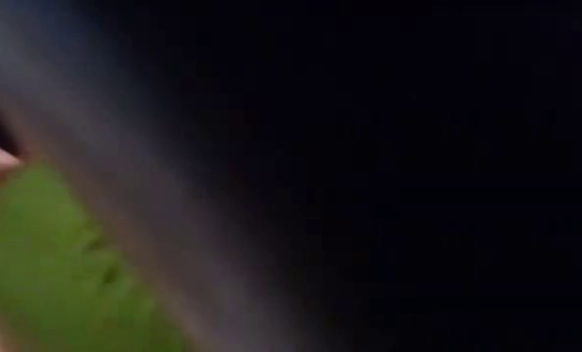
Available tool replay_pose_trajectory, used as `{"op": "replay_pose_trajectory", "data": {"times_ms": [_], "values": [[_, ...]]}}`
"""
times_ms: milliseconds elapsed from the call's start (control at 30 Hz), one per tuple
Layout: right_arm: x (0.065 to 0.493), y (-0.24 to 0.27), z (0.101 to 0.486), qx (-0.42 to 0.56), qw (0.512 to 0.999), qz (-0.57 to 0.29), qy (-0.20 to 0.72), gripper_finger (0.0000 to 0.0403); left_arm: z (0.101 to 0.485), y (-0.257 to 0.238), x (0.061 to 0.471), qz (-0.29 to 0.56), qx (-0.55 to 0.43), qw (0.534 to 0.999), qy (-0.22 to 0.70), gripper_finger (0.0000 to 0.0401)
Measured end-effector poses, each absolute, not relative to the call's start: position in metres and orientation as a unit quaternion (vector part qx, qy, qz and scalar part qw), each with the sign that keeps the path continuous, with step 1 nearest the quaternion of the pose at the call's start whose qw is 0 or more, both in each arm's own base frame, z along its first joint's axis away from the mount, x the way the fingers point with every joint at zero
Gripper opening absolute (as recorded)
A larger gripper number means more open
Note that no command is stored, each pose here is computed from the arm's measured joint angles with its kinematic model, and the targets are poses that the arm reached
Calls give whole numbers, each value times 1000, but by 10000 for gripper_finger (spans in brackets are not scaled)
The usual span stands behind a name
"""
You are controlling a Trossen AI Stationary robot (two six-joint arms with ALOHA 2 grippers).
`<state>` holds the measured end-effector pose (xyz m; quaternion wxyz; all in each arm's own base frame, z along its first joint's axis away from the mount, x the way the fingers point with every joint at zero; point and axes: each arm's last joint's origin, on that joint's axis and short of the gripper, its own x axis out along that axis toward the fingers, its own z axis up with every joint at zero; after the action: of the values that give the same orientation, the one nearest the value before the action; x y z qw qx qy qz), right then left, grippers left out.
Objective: Pick & Place Fruit
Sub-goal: Put the kiwi into the strainer bowl on the shelf
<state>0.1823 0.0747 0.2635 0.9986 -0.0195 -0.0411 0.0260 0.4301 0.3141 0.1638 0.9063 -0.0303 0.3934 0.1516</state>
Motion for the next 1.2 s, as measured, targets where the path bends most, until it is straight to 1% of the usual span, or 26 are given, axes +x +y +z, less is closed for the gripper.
{"op": "replay_pose_trajectory", "data": {"times_ms": [133, 333, 1200], "values": [[182, 75, 264, -19, 999, 26, -41, 2, 164, 314, 430, 152, -30, 906, 394, 242], [182, 75, 264, -19, 999, 26, -41, 2, 164, 314, 430, 151, -31, 906, 394, 211], [182, 75, 264, -17, 999, 26, -44, 2, 165, 312, 427, 146, -46, 900, 409, 219]]}}
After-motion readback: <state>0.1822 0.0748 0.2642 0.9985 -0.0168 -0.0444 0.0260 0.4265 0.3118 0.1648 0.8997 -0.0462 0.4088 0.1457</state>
